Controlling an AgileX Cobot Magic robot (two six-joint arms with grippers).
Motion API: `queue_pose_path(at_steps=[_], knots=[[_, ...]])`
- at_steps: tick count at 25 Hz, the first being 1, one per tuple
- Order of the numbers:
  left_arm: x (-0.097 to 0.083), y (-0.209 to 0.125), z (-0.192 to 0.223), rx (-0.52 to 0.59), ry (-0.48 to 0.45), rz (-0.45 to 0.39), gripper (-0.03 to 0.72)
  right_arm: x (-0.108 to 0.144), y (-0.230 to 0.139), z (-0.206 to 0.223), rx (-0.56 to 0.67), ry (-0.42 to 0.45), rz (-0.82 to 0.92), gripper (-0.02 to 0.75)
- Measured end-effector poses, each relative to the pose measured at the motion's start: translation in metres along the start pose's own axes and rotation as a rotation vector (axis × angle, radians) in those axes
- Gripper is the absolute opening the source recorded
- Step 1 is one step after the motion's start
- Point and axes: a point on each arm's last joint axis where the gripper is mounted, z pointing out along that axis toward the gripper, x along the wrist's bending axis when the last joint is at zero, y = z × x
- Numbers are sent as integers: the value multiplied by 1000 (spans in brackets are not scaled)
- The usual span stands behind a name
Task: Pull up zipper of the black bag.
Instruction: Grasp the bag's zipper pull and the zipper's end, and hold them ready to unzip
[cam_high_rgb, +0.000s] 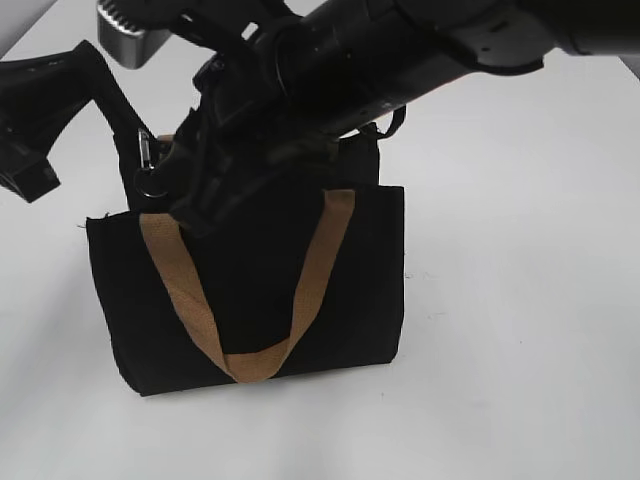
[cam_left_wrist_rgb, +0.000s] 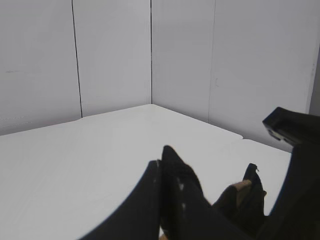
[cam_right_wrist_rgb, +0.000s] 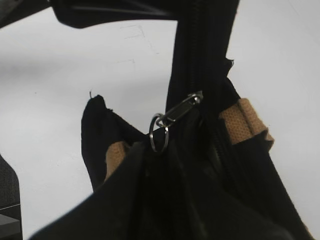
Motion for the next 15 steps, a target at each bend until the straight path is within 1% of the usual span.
queue_pose_path(at_steps=[1, 2, 4, 7, 15], knots=[[0, 0, 0, 0, 0, -4, 3, 0, 0, 0, 1, 1, 1, 206], [0, 0, 0, 0, -2, -10, 3, 0, -1, 2, 4, 2, 4, 230], [-1, 0, 0, 3, -15, -10, 3, 0, -3, 6, 10, 4, 10, 251], [-4, -1, 0, 6, -44, 3, 3, -2, -4, 10, 2, -4, 35, 249], [-5, -1, 0, 9, -53, -17, 3, -1, -4, 10, 1, 6, 52, 244]])
